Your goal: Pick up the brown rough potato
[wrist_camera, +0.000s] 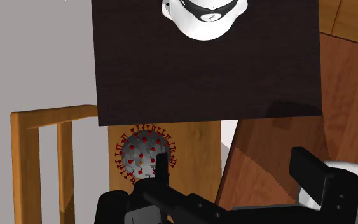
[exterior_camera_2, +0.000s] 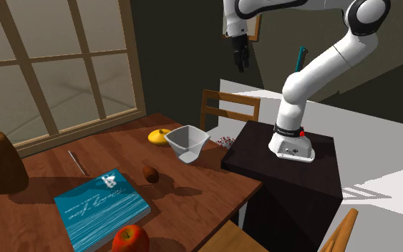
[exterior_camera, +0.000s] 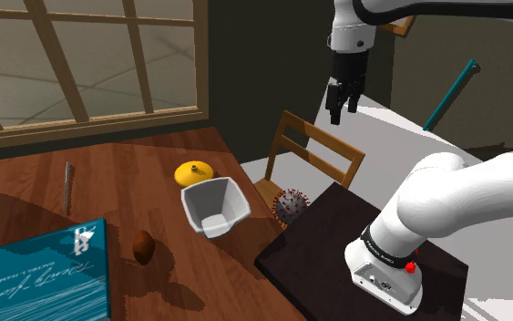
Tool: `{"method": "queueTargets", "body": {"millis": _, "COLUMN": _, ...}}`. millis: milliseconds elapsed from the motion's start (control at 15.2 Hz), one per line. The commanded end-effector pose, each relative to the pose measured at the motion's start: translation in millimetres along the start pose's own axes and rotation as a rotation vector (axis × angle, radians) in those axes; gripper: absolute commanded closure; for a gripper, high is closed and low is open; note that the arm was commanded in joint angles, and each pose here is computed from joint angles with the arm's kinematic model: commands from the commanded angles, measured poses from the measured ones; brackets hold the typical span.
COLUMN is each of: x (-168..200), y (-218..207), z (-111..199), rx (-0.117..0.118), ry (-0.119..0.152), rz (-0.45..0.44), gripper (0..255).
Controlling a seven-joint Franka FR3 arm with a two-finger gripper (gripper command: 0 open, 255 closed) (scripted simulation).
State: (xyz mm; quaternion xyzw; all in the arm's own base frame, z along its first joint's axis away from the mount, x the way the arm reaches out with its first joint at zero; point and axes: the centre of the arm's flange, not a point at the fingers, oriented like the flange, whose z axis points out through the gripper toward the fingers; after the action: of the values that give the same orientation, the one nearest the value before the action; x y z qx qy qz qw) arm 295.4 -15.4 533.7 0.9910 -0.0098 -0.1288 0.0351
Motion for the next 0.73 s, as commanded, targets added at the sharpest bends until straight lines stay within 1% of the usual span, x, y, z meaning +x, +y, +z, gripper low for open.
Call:
{"method": "queueTargets", "body": {"millis": 0, "x": 0, "y": 0, "z": 0, "rx": 0.0, "ry": 0.0, "rz": 0.0, "gripper": 0}}
{"method": "queueTargets", "body": {"millis": 660, "x": 58, "y": -102, "z": 54, "rx": -0.009, "ry": 0.051, "rz": -0.039, "gripper": 0}}
